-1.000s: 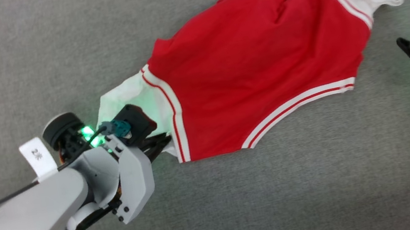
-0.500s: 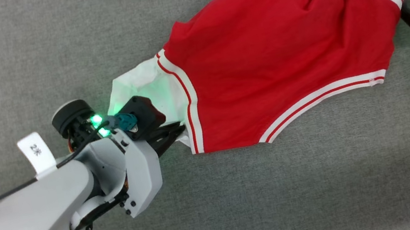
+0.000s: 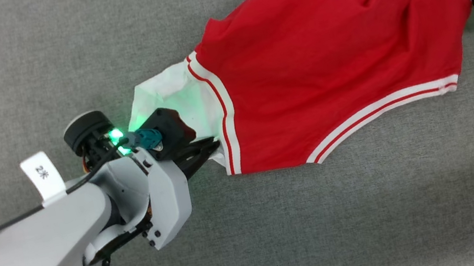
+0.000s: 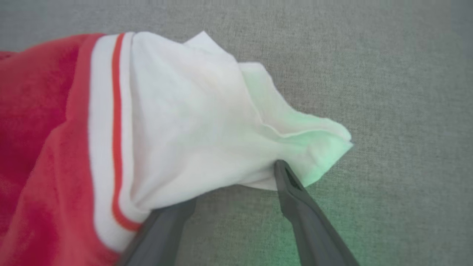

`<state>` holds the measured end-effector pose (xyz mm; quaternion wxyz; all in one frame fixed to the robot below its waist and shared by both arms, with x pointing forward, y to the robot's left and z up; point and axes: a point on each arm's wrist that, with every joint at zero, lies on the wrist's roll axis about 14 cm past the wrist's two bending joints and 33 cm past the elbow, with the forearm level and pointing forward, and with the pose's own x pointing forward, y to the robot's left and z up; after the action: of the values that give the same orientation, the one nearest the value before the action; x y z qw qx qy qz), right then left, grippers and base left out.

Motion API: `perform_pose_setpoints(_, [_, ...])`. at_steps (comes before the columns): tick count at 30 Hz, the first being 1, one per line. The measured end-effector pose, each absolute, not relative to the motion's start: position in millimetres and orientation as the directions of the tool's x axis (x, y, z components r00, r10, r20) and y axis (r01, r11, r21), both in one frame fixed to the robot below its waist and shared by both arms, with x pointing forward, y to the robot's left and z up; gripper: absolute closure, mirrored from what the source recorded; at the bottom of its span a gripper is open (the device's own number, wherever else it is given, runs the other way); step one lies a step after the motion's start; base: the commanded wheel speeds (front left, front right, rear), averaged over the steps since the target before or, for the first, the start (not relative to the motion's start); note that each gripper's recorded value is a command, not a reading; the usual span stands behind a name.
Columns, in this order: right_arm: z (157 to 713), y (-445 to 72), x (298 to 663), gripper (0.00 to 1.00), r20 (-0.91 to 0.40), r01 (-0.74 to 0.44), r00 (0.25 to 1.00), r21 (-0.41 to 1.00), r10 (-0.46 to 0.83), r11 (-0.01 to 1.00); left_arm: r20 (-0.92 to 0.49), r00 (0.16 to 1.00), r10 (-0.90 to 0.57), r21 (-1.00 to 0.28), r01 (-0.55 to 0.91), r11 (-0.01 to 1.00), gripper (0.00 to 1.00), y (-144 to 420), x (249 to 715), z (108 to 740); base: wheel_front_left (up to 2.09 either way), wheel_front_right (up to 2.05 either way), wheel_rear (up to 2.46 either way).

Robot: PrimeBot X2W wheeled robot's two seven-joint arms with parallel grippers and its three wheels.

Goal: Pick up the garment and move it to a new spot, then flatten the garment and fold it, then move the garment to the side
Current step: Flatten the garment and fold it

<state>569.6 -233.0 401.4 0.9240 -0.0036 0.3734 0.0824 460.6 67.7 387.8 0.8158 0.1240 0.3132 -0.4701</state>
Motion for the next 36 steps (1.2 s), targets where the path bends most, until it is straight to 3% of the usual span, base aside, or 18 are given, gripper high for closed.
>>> perform_pose_setpoints(7, [394,-228,583,0.00,-0.703,-0.174,0.697,0.022,0.139,0.984,-0.623,0.358,-0.696,-0.106,0.842,0.529,1.00,66,462,384,0.00,0.00,0.00])
perform_pose_setpoints(8, [392,-228,584,0.07,-0.705,-0.177,0.696,0.017,0.137,0.984,-0.621,0.359,-0.697,-0.108,0.841,0.530,1.00,66,462,384,0.00,0.00,0.00])
perform_pose_setpoints(10, [391,-227,586,0.71,-0.707,-0.180,0.694,0.011,0.135,0.984,-0.621,0.360,-0.696,-0.111,0.839,0.532,1.00,67,462,383,0.00,0.00,0.00])
perform_pose_setpoints(12, [390,-227,589,1.00,-0.707,-0.181,0.695,0.008,0.133,0.983,-0.618,0.363,-0.697,-0.113,0.837,0.536,1.00,67,462,383,0.00,0.00,0.00])
perform_pose_setpoints(22, [406,-226,589,1.00,-0.653,-0.187,0.743,0.003,0.143,0.982,-0.553,0.423,-0.718,-0.173,0.785,0.595,1.00,70,467,397,0.00,0.00,0.00])
perform_pose_setpoints(32, [488,-236,589,1.00,-0.473,-0.169,0.866,0.035,0.165,0.985,-0.212,0.699,-0.683,-0.264,0.632,0.729,1.00,100,517,501,0.00,0.00,0.00])
perform_pose_setpoints(36, [528,-240,596,1.00,-0.382,-0.158,0.910,0.045,0.163,0.986,-0.089,0.773,-0.628,-0.292,0.583,0.758,1.00,118,536,549,0.00,0.00,0.00])
